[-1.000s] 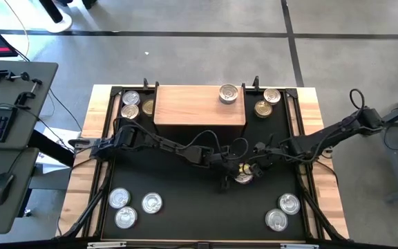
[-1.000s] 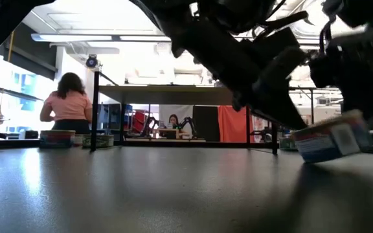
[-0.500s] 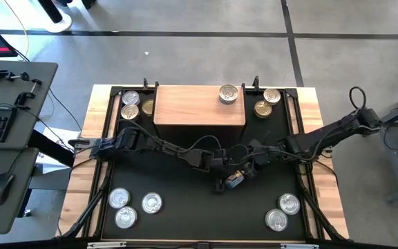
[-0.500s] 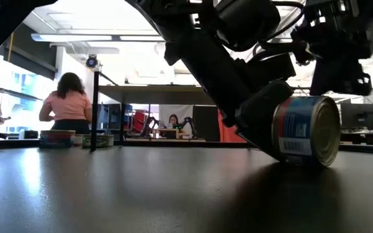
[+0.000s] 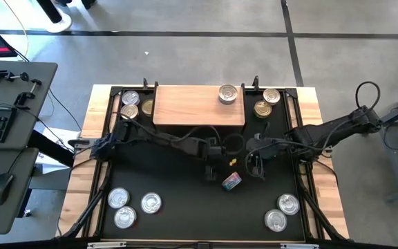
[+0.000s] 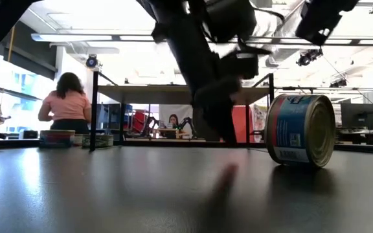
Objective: Stack canned seafood by type on shelf
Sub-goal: Stack the blue and pink tuna can on top of the blue and pink tuna can on the shelf
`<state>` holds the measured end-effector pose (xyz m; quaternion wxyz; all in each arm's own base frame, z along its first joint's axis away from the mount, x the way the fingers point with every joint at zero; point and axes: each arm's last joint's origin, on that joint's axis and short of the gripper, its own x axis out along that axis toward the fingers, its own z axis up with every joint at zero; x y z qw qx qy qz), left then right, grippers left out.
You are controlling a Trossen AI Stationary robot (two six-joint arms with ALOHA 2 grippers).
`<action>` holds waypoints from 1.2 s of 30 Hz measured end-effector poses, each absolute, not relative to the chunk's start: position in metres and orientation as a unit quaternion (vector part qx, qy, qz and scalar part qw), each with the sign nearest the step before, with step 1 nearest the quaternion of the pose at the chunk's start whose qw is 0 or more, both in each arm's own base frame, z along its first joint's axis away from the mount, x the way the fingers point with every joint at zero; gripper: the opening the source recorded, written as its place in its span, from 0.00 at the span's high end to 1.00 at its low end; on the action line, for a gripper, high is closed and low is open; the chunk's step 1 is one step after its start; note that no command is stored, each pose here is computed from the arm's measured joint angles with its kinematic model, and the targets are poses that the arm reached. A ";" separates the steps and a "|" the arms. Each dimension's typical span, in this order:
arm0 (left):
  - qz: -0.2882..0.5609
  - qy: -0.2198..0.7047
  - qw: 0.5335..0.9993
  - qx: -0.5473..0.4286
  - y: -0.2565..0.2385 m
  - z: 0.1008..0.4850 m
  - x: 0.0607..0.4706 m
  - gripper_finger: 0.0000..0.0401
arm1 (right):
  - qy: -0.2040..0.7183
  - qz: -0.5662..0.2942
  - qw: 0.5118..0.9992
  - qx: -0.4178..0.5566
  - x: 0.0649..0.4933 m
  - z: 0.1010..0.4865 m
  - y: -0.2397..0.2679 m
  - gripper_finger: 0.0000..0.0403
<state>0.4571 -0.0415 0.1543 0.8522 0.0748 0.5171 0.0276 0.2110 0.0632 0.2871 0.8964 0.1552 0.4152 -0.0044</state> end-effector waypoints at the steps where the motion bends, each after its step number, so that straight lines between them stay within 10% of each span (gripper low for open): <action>1: 0.037 0.513 0.855 0.073 -0.038 0.162 0.456 1.00 | 0.418 0.011 0.896 0.148 0.212 0.288 0.064 0.99; 17: 0.087 0.347 0.933 -0.026 -0.101 0.284 0.378 1.00 | 0.564 0.172 0.804 -0.073 0.260 0.217 0.094 0.30; 36: 0.169 0.177 0.969 -0.038 -0.141 0.369 0.288 1.00 | 0.536 0.191 0.796 -0.207 0.266 0.215 0.086 0.27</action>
